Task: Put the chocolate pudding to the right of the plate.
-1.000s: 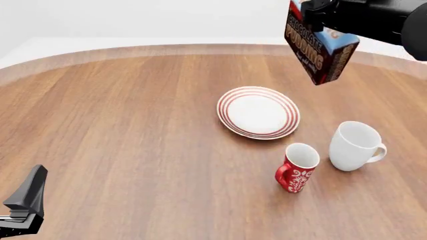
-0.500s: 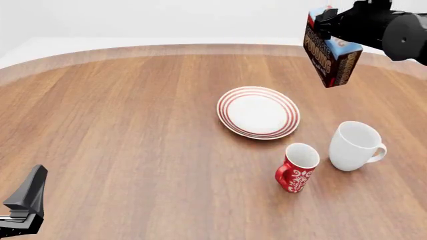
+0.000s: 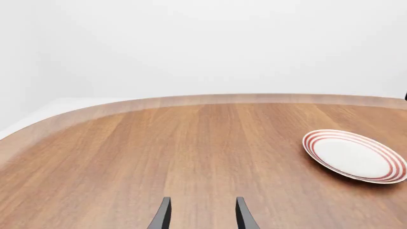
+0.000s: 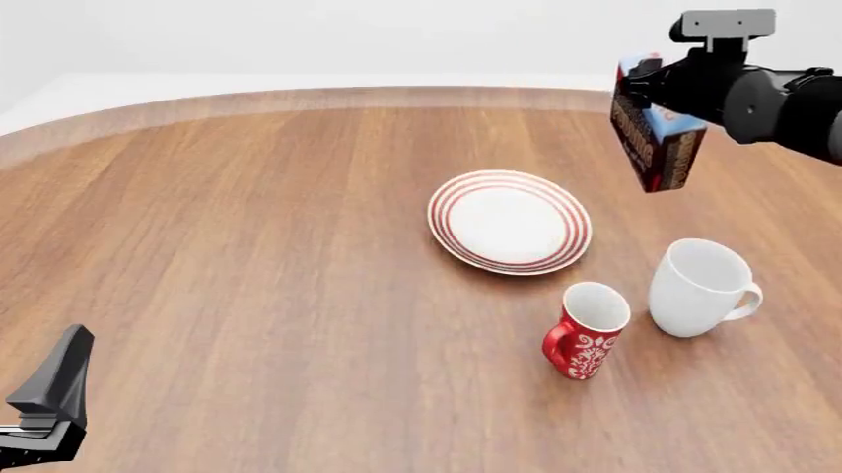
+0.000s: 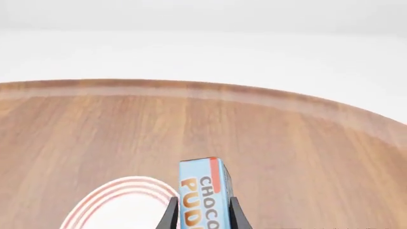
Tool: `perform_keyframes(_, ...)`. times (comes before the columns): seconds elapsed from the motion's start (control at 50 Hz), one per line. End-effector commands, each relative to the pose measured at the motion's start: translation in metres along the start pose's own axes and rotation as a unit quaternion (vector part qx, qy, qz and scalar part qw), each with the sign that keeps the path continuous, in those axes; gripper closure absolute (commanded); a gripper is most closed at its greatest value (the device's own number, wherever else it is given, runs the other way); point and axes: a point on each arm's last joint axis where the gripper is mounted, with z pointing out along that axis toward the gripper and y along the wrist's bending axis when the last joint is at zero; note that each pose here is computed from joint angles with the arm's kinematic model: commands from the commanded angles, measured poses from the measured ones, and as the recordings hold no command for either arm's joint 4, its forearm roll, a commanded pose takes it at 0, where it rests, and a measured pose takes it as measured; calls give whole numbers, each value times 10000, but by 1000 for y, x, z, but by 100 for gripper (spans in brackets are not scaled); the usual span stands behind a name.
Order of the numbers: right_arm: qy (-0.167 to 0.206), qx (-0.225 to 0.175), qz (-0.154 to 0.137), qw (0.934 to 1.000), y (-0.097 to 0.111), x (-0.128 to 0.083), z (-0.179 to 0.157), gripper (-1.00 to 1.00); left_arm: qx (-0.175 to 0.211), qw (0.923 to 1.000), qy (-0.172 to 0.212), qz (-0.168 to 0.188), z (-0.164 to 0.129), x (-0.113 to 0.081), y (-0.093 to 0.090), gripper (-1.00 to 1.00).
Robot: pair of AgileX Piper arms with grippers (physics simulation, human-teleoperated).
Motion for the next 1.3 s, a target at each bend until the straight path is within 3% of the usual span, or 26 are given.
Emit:
perform_keyframes(0.02,131,202,91,9997,-19,18,28,100,0,10000,0,0,0,0,0,-100)
perform_keyframes(0.68,530,634,355,9959,-65,47,78,100,0,10000,0,0,0,0,0,-100)
perform_keyframes(1.3,969,488,402,9933,-50,65,90,100,0,10000,0,0,0,0,0,-100)
